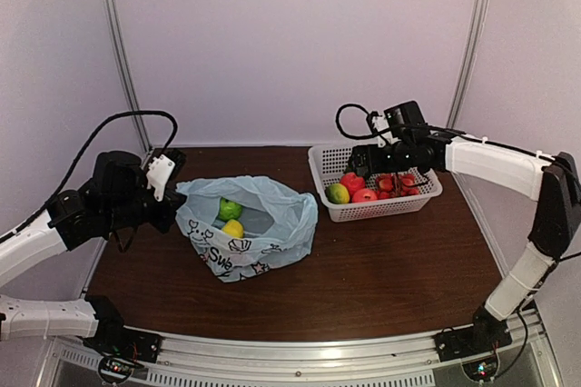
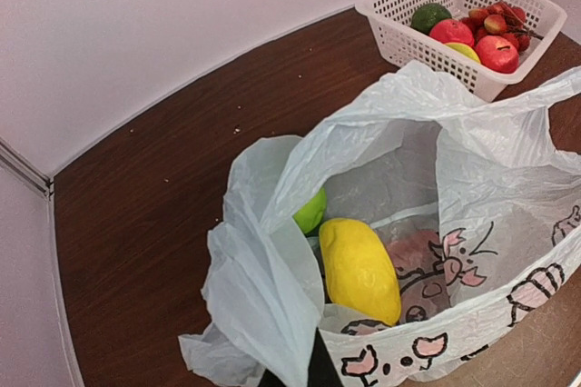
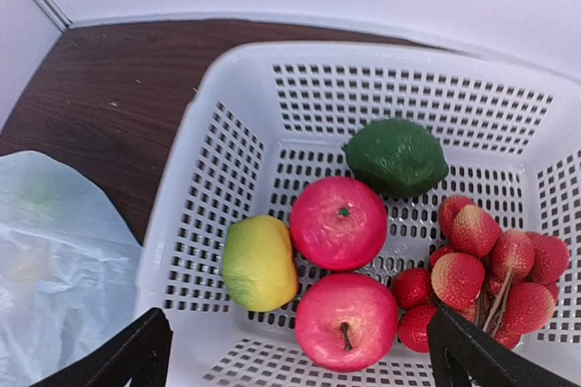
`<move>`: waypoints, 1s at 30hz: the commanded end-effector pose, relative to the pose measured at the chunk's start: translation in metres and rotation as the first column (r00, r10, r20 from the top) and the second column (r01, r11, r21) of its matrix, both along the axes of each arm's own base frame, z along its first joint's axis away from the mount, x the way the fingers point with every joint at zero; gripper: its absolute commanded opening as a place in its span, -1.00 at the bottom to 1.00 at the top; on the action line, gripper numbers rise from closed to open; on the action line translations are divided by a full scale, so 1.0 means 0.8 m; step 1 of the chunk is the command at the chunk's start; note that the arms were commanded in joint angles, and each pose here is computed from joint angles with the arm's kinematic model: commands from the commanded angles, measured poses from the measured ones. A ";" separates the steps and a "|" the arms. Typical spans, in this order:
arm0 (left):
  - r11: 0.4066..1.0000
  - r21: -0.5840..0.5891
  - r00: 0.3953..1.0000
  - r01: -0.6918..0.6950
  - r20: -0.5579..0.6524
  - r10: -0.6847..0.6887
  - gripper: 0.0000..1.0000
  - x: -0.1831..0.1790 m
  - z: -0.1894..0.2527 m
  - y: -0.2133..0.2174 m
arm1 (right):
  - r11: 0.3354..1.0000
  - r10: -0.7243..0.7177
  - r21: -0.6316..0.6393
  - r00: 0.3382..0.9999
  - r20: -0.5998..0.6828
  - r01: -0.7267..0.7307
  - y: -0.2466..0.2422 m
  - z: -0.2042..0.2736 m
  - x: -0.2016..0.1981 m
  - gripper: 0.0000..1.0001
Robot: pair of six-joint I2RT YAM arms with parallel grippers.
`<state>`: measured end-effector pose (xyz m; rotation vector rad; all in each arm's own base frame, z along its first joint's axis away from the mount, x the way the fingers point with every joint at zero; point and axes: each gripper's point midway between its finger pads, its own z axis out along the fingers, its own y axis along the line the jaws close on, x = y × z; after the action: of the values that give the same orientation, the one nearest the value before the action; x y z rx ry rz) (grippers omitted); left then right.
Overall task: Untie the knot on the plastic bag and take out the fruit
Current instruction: Place the fake fruit in the bin, then adjust the bag opening on the takeout bag.
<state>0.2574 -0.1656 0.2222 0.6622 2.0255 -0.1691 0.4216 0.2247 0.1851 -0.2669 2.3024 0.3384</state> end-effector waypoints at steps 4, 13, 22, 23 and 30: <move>0.999 -0.033 0.999 0.032 0.005 -0.032 -1.00 0.002 0.011 -0.010 | 0.972 0.193 0.099 0.964 0.181 -0.213 0.075 0.115 -0.077 0.92; 0.996 -0.065 0.998 0.057 -0.002 -0.057 -1.00 0.000 0.011 -0.018 | 0.871 0.419 0.170 0.877 0.236 -0.461 0.208 0.143 -0.175 0.60; 0.992 -0.121 0.997 0.037 -0.057 -0.044 -1.00 -0.010 -0.001 -0.018 | 0.773 0.563 0.195 0.795 0.227 -0.603 0.315 0.122 -0.235 0.46; 0.991 -0.132 0.997 0.028 -0.069 -0.037 -1.00 -0.011 -0.003 -0.018 | 0.770 0.570 0.195 0.793 0.217 -0.607 0.326 0.114 -0.237 0.44; 0.956 -0.285 0.989 -0.064 -0.148 0.022 -1.00 -0.021 -0.020 -0.017 | 0.746 0.627 0.189 0.769 0.127 -0.639 0.386 0.033 -0.244 0.36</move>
<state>0.2435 -0.1774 0.2077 0.5677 2.0976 -0.3673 0.2323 0.5118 0.2395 -0.9100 1.9939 0.8843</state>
